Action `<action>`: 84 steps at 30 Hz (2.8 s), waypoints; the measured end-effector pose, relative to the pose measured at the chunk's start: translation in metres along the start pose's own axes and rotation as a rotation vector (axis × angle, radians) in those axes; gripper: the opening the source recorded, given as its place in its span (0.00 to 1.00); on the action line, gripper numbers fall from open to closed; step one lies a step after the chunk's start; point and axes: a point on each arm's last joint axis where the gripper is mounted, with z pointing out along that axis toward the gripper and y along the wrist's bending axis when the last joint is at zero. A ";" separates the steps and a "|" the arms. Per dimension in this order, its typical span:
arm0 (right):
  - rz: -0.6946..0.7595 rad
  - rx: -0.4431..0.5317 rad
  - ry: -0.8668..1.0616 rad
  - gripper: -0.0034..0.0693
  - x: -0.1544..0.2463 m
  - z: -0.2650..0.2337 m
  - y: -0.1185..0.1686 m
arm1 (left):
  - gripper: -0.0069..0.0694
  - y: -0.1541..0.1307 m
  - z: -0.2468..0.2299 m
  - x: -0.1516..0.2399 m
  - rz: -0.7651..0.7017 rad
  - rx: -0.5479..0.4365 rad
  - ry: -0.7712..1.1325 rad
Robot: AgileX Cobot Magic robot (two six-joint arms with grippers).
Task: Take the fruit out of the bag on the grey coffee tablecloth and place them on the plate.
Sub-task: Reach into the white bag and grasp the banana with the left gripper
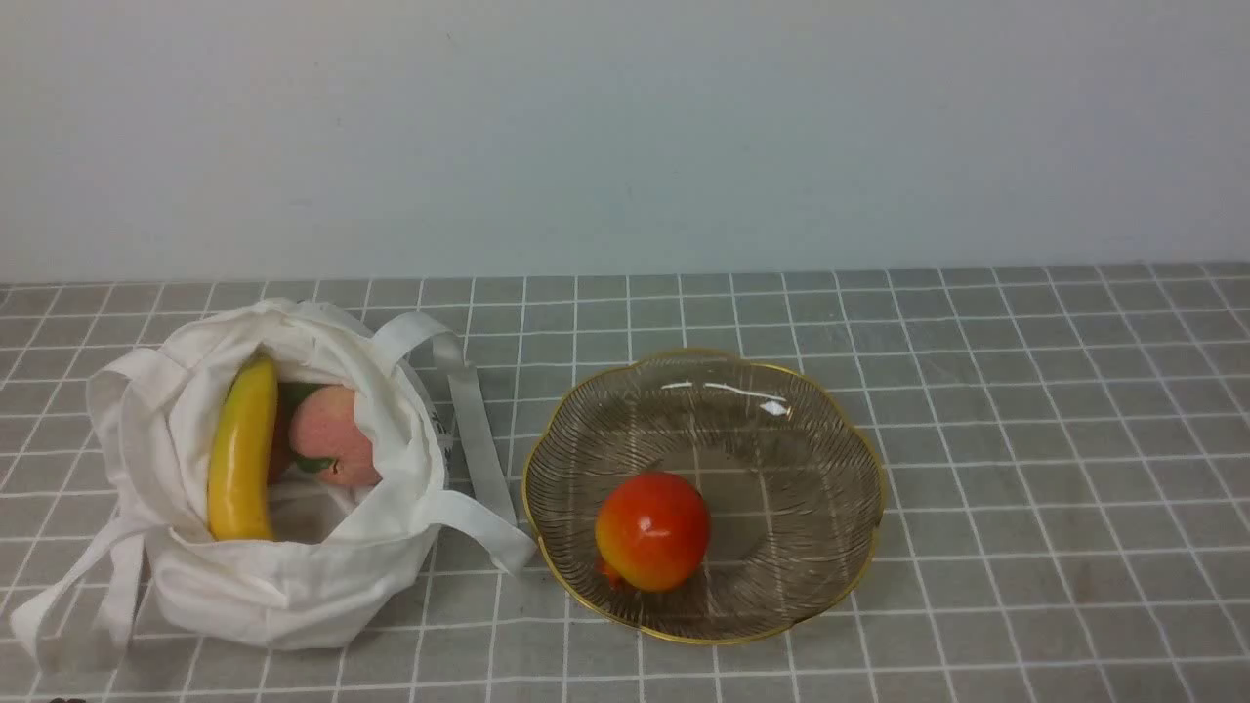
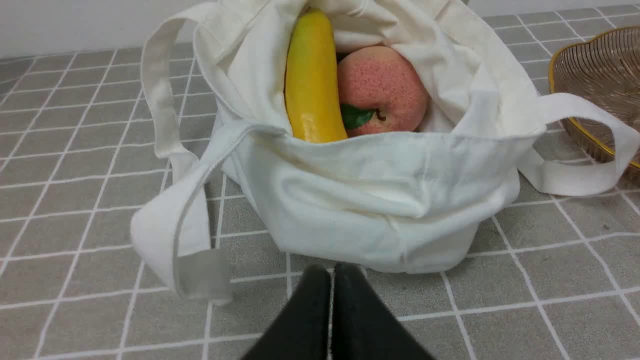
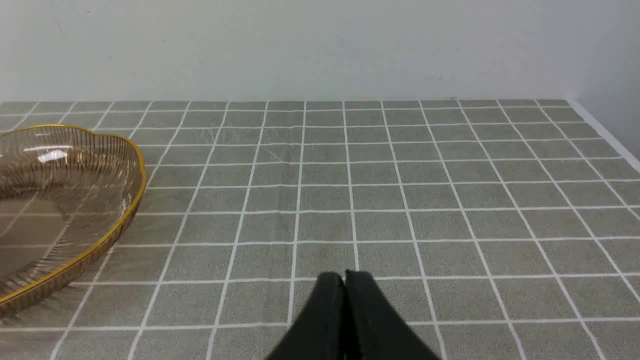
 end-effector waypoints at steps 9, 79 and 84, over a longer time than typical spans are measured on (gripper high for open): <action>0.000 0.000 0.000 0.02 0.000 0.000 0.000 | 0.08 0.000 0.000 0.000 0.000 0.000 0.000; 0.000 0.000 0.000 0.02 0.000 0.000 0.000 | 0.08 0.003 0.205 -0.155 -0.077 0.001 0.834; 0.000 0.000 0.000 0.02 0.000 0.000 0.000 | 0.16 0.005 0.217 -0.142 -0.064 -0.022 0.872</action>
